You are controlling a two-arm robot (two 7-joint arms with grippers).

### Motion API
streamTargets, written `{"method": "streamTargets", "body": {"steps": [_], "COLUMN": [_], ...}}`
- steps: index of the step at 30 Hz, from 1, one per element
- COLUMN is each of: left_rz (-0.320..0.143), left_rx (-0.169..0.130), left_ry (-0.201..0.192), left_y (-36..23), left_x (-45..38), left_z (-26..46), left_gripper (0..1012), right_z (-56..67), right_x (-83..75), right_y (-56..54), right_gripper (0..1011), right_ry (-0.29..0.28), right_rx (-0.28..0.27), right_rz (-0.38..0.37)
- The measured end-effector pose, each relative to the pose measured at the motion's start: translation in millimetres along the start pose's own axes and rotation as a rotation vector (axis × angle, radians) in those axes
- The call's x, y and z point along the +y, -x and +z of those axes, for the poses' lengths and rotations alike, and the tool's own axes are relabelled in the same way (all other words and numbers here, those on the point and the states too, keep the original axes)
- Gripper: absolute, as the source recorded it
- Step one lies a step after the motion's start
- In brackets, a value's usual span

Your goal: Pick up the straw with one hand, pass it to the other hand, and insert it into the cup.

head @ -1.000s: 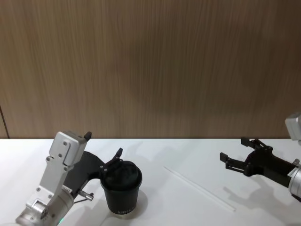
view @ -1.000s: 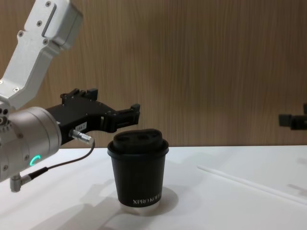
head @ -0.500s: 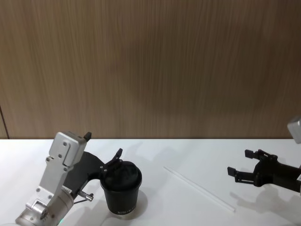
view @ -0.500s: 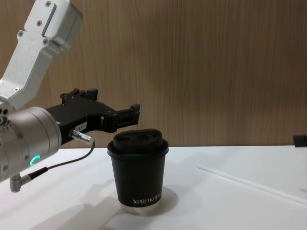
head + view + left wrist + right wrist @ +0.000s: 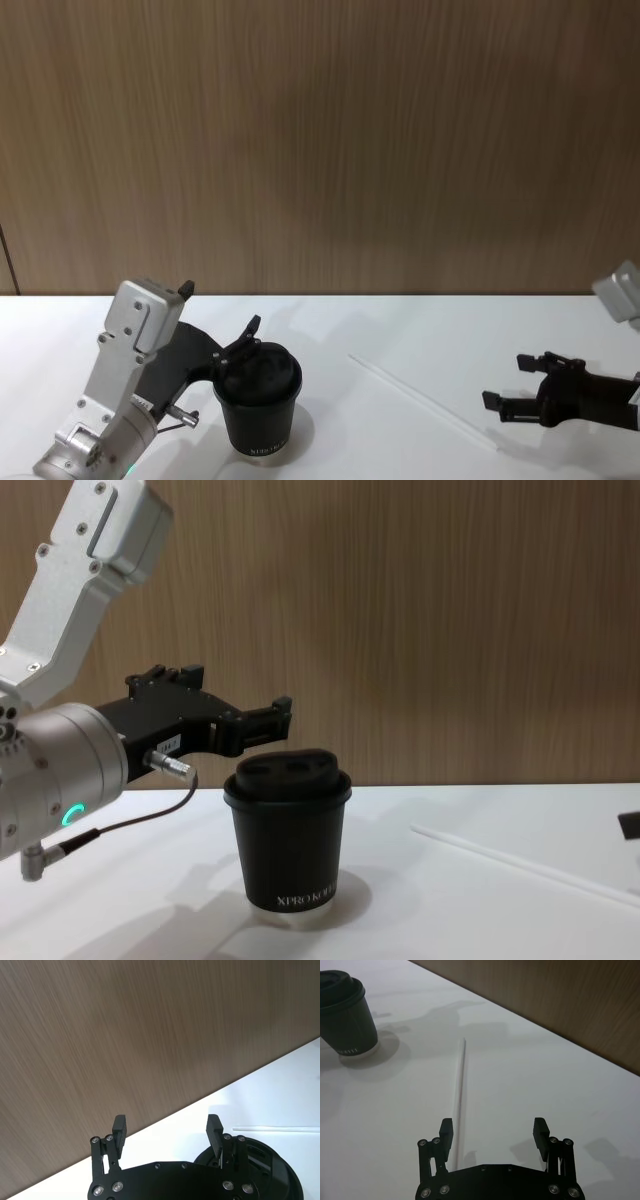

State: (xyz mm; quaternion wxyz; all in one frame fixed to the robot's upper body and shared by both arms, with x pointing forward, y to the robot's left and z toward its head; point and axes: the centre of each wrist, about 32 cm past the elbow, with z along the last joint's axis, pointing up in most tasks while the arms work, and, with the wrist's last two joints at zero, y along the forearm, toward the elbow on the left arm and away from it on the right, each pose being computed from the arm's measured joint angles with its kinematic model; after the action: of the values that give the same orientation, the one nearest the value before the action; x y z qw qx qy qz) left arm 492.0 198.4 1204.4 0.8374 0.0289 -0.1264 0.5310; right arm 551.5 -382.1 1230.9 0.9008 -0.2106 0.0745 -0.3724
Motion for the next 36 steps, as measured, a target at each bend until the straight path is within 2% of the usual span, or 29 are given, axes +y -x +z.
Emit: {"method": "streamTargets", "body": {"steps": [9,36], "left_rz": [0.0,0.0], "left_rx": [0.0,0.0], "left_ry": [0.0,0.0], "left_y": [0.0,0.0], "left_x": [0.0,0.0], "left_z": [0.0,0.0], "left_gripper": [1003,1003], "right_z": [-0.1,-4.4], "right_x": [3.4,13.8], "right_y": [8.3,22.1], "right_gripper": [1001,1001], "right_ry": [0.055,0.096], "right_rx": [0.006,-0.027], "right_rz": [0.014,0.05]}}
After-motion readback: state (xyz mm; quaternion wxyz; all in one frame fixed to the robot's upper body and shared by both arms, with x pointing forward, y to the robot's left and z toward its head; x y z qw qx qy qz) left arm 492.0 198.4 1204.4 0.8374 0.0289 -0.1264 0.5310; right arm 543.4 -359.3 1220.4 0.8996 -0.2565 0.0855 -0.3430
